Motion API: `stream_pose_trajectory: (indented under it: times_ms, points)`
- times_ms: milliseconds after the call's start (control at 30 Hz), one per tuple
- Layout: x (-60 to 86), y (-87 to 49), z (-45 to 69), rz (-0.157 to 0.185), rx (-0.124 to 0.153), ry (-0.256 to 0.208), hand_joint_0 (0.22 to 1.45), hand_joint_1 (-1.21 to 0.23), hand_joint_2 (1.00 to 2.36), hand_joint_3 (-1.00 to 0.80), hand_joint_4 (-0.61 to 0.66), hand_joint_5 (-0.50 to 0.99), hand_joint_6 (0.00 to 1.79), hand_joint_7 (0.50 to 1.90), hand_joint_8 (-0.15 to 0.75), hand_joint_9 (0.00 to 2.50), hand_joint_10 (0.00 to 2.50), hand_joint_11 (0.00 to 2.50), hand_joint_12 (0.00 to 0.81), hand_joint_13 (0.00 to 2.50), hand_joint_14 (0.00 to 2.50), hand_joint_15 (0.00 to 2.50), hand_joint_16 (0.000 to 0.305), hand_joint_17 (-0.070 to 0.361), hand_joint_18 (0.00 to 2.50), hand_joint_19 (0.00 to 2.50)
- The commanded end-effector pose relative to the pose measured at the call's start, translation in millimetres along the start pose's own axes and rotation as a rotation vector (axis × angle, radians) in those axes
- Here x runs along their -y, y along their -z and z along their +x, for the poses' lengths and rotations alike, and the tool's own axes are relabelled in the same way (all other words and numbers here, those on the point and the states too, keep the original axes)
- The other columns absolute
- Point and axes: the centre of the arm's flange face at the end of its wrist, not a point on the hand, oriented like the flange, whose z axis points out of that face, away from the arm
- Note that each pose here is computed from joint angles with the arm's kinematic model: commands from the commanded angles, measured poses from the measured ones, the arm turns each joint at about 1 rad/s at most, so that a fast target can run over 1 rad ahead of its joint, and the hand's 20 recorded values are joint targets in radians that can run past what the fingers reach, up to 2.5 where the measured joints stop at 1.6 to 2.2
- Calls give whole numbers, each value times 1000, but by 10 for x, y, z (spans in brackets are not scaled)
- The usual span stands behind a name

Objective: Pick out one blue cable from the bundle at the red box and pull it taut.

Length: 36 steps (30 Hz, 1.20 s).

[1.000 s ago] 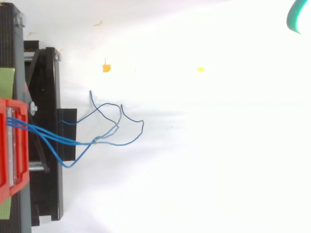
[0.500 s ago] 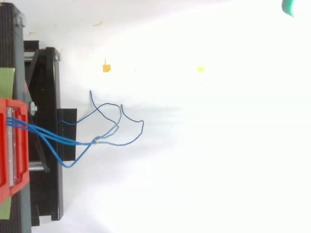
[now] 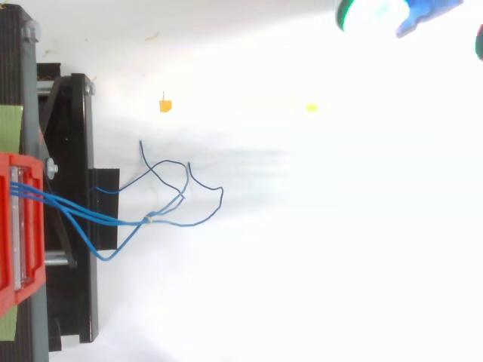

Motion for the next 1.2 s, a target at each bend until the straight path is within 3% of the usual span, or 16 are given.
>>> stream_pose_trajectory:
  times_ms: [0,67,167,200,300,367,533,567,867,967,1033,1167]
  points:
    - [97,-164,102,-39,4,-5,536,-511,1002,-476,234,-187,502,694,279,693,5,152,352,576,6,189,53,120,483,388]
    - [149,-322,211,-93,11,1,536,-511,1002,-475,234,-187,502,695,277,694,4,149,352,578,7,190,53,119,486,391]
    - [238,-442,305,-124,16,2,537,-511,1002,-473,236,-185,502,692,280,694,5,153,353,578,7,190,53,120,497,396]
    - [297,-545,381,-148,17,-10,538,-511,1002,-477,237,-185,502,695,281,698,5,154,353,581,7,194,53,119,500,395]
    - [306,-597,479,-168,14,-10,539,-511,1002,-475,240,-184,502,697,281,701,5,160,353,585,7,192,53,120,504,400]
    - [273,-619,535,-184,27,-9,539,-511,1002,-475,239,-183,502,698,282,704,5,157,354,591,7,200,53,119,510,409]
    - [228,-644,605,-203,53,19,540,-511,1002,-473,243,-180,502,704,284,720,5,160,351,612,8,208,53,119,532,423]
    - [251,-675,651,-204,74,23,540,-511,1002,-472,242,-180,502,705,284,721,5,167,351,616,8,212,53,119,537,416]
    - [375,-830,847,-225,74,23,544,-513,1002,-471,249,-176,502,715,286,739,6,180,352,632,8,226,52,118,552,429]
    - [457,-1013,926,-220,69,17,545,-512,1002,-471,255,-172,502,720,287,745,6,192,353,637,10,227,52,118,556,440]
    - [402,-1171,964,-225,64,14,545,-512,1002,-472,254,-171,502,725,290,756,6,195,351,640,9,232,52,117,563,446]
    - [388,-1205,995,-226,61,25,546,-510,1003,-471,264,-167,502,736,289,774,10,228,354,669,10,267,52,117,573,461]
